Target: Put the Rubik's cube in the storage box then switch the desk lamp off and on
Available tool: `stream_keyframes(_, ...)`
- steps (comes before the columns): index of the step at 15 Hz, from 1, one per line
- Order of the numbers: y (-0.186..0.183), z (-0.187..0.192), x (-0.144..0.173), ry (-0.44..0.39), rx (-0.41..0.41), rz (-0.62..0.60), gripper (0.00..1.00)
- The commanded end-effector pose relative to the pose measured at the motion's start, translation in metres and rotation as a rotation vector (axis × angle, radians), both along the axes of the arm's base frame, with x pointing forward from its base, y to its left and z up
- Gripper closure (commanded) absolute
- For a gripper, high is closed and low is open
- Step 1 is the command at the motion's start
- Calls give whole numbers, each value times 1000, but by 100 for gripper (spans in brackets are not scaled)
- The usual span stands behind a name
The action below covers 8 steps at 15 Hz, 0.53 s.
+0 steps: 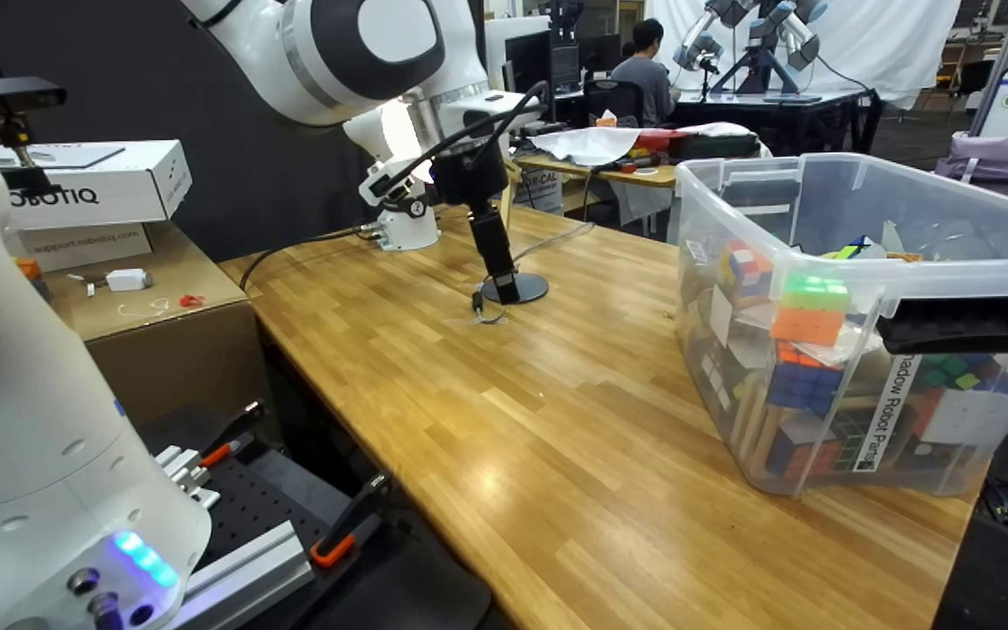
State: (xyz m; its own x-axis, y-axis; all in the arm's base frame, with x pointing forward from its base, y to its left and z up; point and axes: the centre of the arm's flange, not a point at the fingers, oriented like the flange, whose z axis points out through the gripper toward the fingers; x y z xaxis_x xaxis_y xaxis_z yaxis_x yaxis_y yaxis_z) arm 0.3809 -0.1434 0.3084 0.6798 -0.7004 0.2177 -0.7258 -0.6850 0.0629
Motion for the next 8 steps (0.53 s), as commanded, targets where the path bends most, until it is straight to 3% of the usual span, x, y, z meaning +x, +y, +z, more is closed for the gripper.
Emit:
stream_keyframes(1, 34, 12, -13, -40, -23, 103, 0)
stream_keyframes(6, 71, 41, -10, -70, 14, 247, 0)
stream_keyframes(8, 73, 37, 6, -78, 2, 223, 0)
